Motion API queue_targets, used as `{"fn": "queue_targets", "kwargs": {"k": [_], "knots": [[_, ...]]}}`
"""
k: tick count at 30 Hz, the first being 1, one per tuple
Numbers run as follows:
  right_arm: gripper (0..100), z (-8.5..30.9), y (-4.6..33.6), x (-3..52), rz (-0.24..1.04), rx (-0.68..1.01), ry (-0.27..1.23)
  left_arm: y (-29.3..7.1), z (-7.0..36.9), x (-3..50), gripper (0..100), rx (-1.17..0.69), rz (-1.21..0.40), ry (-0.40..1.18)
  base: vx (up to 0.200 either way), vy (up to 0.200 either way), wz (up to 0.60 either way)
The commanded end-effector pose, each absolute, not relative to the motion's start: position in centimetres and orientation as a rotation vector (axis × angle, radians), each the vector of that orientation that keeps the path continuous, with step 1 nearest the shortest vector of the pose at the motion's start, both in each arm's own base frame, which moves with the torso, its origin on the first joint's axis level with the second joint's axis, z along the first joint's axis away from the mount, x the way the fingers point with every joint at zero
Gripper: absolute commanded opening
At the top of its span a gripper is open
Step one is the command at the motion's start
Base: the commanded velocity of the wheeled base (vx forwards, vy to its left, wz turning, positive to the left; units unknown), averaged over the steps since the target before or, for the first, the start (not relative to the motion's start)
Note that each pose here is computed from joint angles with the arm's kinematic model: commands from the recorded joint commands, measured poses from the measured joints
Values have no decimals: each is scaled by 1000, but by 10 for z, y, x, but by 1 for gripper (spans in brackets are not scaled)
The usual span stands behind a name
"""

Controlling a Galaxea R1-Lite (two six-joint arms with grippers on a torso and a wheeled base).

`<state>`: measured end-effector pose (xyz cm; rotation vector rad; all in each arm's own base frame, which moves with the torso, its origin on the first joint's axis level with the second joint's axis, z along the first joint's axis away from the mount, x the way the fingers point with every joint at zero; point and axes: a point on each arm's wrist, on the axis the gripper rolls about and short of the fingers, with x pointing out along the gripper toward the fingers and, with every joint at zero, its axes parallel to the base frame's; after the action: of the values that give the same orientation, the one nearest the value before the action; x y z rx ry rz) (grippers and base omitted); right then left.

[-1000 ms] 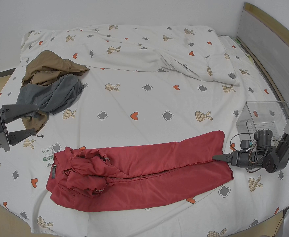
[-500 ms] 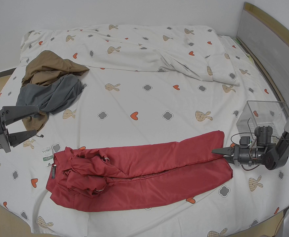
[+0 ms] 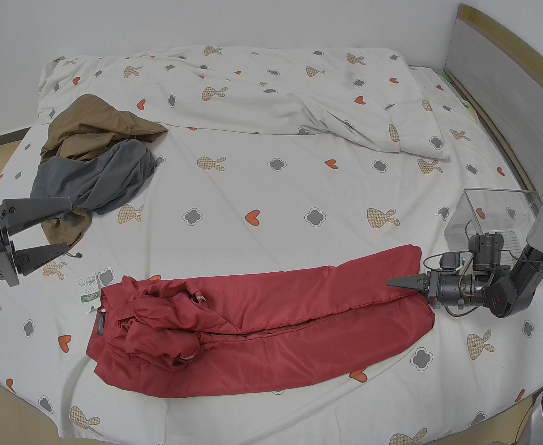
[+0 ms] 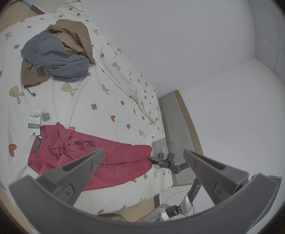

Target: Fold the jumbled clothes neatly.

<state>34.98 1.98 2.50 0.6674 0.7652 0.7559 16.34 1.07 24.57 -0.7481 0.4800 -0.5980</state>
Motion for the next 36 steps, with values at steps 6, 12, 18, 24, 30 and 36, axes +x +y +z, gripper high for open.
{"fn": "queue_targets", "kwargs": {"k": [6,12,18,24,30,36], "knots": [[100,21,15,351,694,661,762,10,246,163,100,-747,-609,483,0,0,0],[100,20,3,351,659,672,754,8,244,163,100,-748,-616,492,0,0,0],[100,13,1,353,636,670,760,8,244,163,100,-749,-615,493,0,0,0],[100,9,6,359,622,657,761,8,244,163,100,-749,-617,493,0,0,0],[100,14,19,365,660,638,750,8,244,163,100,-749,-623,494,0,0,0],[100,13,28,367,682,632,760,8,244,163,100,-749,-623,494,0,0,0]]}}
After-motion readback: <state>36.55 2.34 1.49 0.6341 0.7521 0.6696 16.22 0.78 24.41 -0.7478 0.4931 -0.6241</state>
